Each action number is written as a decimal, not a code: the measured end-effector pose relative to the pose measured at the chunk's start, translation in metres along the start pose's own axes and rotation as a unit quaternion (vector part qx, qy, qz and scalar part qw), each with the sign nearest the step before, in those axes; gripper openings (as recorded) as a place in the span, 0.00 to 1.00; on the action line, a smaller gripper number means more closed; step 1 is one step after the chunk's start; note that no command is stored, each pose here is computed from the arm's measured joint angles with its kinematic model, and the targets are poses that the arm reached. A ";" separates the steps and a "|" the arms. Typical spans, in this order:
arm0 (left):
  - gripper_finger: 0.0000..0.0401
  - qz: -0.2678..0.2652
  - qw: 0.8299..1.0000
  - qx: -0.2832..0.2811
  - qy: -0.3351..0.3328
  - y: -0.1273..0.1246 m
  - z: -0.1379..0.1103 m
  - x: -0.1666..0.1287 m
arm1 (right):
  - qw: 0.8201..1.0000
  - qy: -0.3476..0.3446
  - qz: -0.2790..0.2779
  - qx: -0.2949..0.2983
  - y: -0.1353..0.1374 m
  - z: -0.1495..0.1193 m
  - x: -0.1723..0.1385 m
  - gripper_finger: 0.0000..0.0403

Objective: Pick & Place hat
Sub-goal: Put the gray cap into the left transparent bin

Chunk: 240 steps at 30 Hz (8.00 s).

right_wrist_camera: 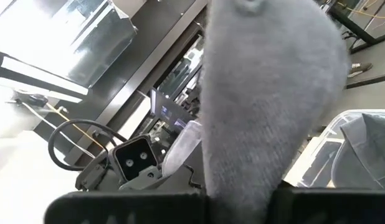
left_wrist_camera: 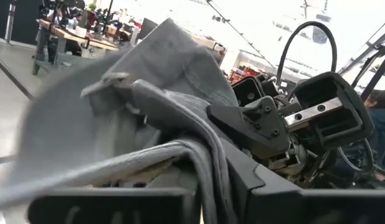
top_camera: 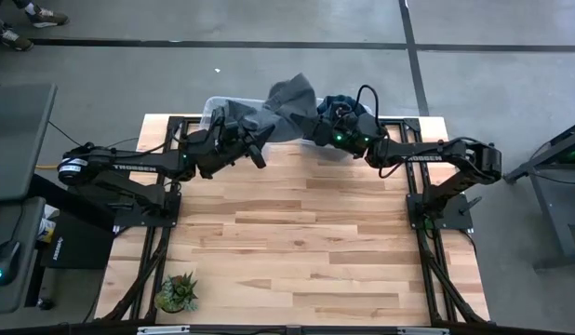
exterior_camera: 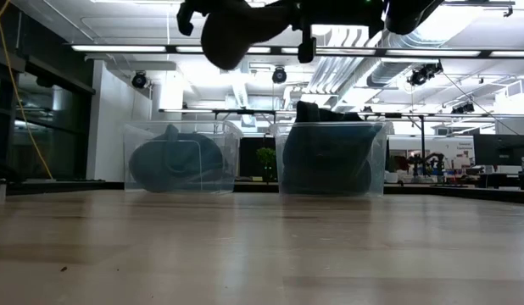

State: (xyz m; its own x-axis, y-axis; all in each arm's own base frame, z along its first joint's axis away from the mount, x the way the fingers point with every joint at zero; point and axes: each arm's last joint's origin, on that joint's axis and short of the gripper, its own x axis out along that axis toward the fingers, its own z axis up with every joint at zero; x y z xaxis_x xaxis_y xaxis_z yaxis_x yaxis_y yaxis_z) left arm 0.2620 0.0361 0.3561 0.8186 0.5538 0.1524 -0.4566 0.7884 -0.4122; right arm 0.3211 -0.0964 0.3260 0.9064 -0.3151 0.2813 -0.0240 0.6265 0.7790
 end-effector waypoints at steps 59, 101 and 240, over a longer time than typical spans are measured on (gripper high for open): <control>0.70 -0.094 0.990 -0.044 0.099 0.010 0.036 -0.052 | 0.905 0.422 -0.044 -0.019 -0.001 -0.013 -0.054 0.01; 0.70 -0.126 0.965 -0.047 0.226 0.010 0.007 -0.046 | 0.543 0.546 -0.368 -0.522 0.090 -0.045 -0.021 0.01; 0.04 0.234 0.928 0.154 0.245 0.099 0.054 -0.023 | 0.795 0.341 -0.307 -0.397 0.148 0.064 -0.022 0.42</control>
State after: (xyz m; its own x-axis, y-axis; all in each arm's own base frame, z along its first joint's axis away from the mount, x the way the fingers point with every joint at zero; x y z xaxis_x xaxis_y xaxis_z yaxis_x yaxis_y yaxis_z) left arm 0.1794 0.1160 0.3608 0.5313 0.7263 -0.4361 -0.8182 0.5734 -0.0419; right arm 0.2701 -0.0426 0.4706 0.6691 -0.4455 -0.5948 0.5399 0.8414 -0.0229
